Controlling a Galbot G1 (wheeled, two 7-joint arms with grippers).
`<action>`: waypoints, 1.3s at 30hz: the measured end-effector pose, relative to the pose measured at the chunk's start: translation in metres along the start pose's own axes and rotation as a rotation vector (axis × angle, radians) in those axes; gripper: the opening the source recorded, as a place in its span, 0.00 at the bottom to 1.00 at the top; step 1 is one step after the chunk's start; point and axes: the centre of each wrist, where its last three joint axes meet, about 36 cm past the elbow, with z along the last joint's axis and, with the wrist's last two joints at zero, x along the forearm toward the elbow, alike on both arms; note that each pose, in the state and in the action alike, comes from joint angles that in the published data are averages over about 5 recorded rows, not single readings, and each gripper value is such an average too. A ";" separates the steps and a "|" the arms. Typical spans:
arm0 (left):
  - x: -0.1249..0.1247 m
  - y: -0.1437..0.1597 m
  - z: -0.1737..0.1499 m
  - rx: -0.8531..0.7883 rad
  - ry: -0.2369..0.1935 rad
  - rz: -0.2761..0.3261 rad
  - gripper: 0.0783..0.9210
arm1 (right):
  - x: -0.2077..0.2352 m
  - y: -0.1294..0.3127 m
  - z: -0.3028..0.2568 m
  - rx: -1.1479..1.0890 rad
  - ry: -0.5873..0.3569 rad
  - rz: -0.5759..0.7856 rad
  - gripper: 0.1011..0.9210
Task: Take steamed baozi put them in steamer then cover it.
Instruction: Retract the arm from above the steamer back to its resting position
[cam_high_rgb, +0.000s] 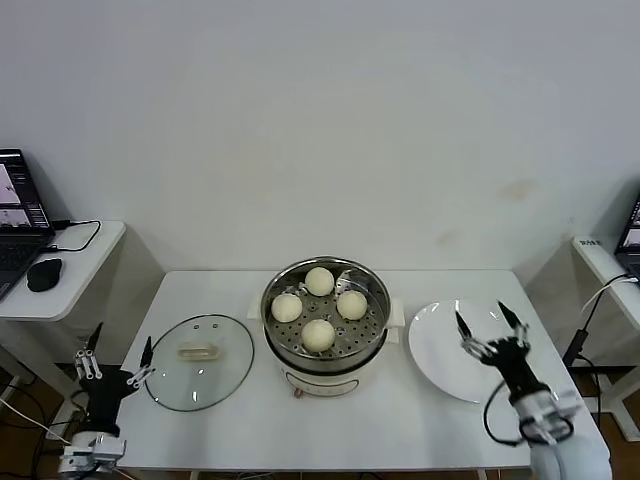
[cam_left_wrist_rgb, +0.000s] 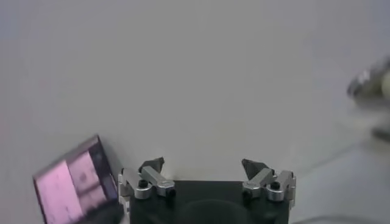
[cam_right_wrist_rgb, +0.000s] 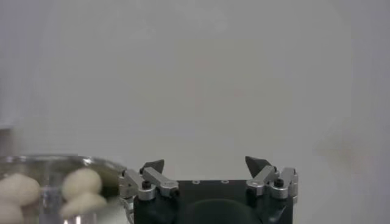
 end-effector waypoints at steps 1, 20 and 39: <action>0.001 0.001 0.008 -0.055 -0.005 0.009 0.88 | 0.006 0.000 0.002 -0.003 0.004 0.021 0.88; -0.003 -0.016 0.085 -0.648 -0.128 0.232 0.88 | 0.051 0.002 0.015 -0.034 0.017 0.292 0.88; -0.073 -0.053 0.079 -0.705 -0.222 0.298 0.88 | 0.068 0.003 0.021 -0.052 0.047 0.386 0.88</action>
